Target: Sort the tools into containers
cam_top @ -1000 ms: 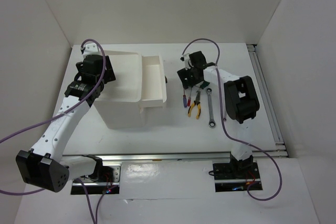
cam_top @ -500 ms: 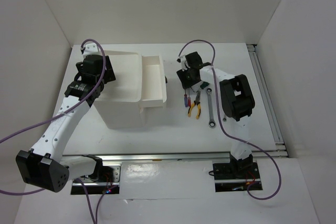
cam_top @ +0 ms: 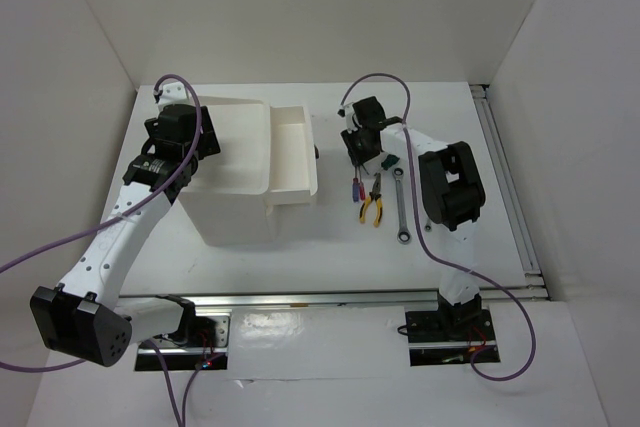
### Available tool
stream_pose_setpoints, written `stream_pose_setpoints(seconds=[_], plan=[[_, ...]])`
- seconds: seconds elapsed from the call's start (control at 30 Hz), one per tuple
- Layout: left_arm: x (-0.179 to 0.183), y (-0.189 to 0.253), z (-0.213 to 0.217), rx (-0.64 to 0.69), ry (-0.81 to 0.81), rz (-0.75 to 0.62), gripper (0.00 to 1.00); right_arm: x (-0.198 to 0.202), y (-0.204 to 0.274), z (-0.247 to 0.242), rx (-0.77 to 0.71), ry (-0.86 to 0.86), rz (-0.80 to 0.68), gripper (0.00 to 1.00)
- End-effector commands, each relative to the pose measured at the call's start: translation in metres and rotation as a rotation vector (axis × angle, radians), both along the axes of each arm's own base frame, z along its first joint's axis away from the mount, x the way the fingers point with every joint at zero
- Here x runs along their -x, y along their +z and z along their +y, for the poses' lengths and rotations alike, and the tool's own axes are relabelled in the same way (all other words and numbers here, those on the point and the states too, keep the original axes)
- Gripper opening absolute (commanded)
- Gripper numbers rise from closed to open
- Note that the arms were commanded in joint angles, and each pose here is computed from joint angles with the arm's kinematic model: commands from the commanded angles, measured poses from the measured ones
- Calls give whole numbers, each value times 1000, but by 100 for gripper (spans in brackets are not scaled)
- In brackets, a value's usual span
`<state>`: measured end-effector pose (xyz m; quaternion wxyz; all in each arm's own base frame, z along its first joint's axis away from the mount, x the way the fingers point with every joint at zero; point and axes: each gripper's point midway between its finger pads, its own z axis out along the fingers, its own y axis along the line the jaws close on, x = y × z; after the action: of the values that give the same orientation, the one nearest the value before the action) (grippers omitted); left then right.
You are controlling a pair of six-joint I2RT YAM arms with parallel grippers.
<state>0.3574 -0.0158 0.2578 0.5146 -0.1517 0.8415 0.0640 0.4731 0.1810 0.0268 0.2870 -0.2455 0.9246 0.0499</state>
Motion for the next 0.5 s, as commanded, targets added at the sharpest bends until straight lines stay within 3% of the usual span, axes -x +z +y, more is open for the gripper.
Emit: stream_pose_setpoints(seconds=[0.0,0.4,0.47], plan=[[28,-54,-21,12,-98,219,83,-8,11,7,-11,-3,-24,29],[27,-57,-21,10,-98,228,83,-11,41,11,-50,-13,-67,29],[27,-57,-21,10,-98,228,83,-14,50,11,-54,-27,-88,23]])
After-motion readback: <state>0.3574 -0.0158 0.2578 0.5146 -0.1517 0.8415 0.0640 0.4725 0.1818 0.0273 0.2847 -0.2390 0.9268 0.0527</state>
